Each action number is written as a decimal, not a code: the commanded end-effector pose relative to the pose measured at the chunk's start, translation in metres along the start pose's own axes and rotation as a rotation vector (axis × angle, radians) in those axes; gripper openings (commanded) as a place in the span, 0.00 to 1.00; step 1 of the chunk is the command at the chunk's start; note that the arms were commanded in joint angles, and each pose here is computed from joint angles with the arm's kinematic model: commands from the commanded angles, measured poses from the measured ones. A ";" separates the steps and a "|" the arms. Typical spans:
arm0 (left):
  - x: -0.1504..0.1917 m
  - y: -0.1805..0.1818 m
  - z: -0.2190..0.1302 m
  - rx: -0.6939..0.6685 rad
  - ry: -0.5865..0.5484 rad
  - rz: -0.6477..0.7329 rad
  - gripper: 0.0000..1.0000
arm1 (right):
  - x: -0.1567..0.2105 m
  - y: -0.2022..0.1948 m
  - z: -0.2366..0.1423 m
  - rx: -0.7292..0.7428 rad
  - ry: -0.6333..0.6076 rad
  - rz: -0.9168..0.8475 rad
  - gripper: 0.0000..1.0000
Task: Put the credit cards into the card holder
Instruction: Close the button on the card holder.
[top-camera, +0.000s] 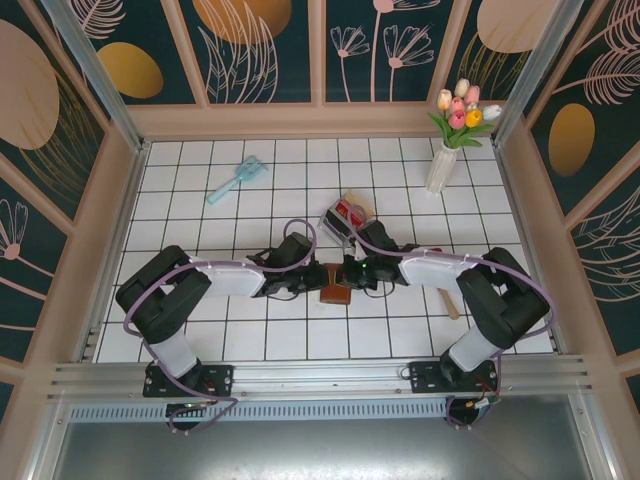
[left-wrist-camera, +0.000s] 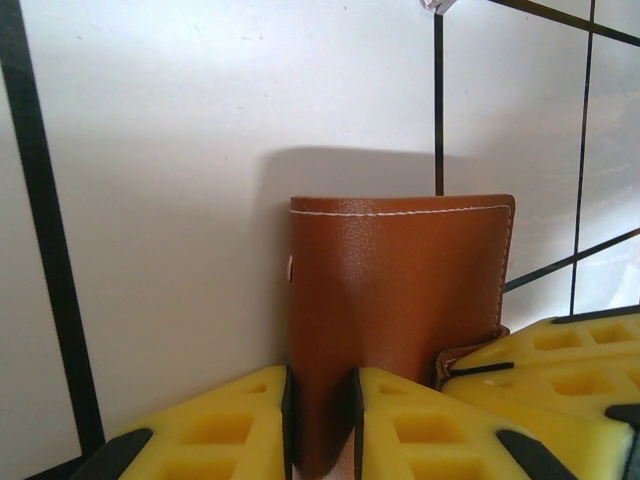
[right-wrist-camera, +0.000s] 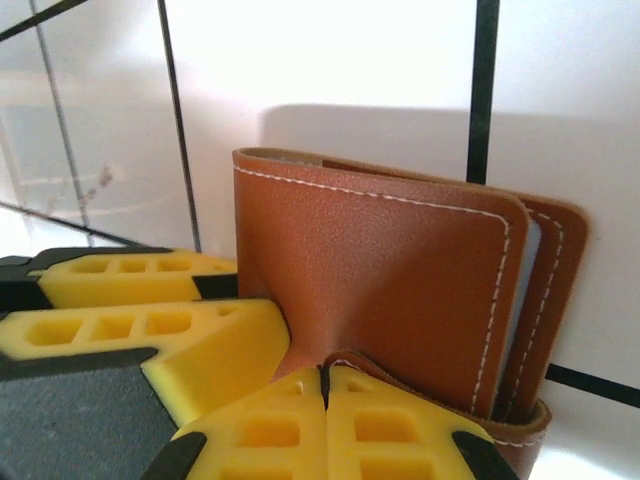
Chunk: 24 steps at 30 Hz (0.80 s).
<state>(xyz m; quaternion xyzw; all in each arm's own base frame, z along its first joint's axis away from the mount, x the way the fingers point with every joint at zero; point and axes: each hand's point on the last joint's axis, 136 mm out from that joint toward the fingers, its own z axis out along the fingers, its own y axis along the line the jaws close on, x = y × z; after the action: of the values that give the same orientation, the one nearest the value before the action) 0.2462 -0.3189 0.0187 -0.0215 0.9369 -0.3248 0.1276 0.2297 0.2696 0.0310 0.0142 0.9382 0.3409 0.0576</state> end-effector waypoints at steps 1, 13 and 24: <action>0.014 0.015 0.006 -0.034 0.041 0.002 0.22 | 0.039 -0.068 0.014 0.131 0.110 0.141 0.00; 0.014 0.012 0.005 -0.022 0.035 -0.003 0.22 | 0.064 -0.146 0.026 0.463 0.298 0.163 0.00; 0.017 0.010 0.007 0.001 0.051 0.012 0.22 | 0.056 -0.180 0.003 0.791 0.281 0.077 0.00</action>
<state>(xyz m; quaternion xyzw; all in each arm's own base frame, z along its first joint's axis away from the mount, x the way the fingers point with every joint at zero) 0.2467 -0.3174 0.0178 -0.0237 0.9344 -0.3301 0.1322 0.2336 0.2721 0.0181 0.0000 0.9479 0.3162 -0.0399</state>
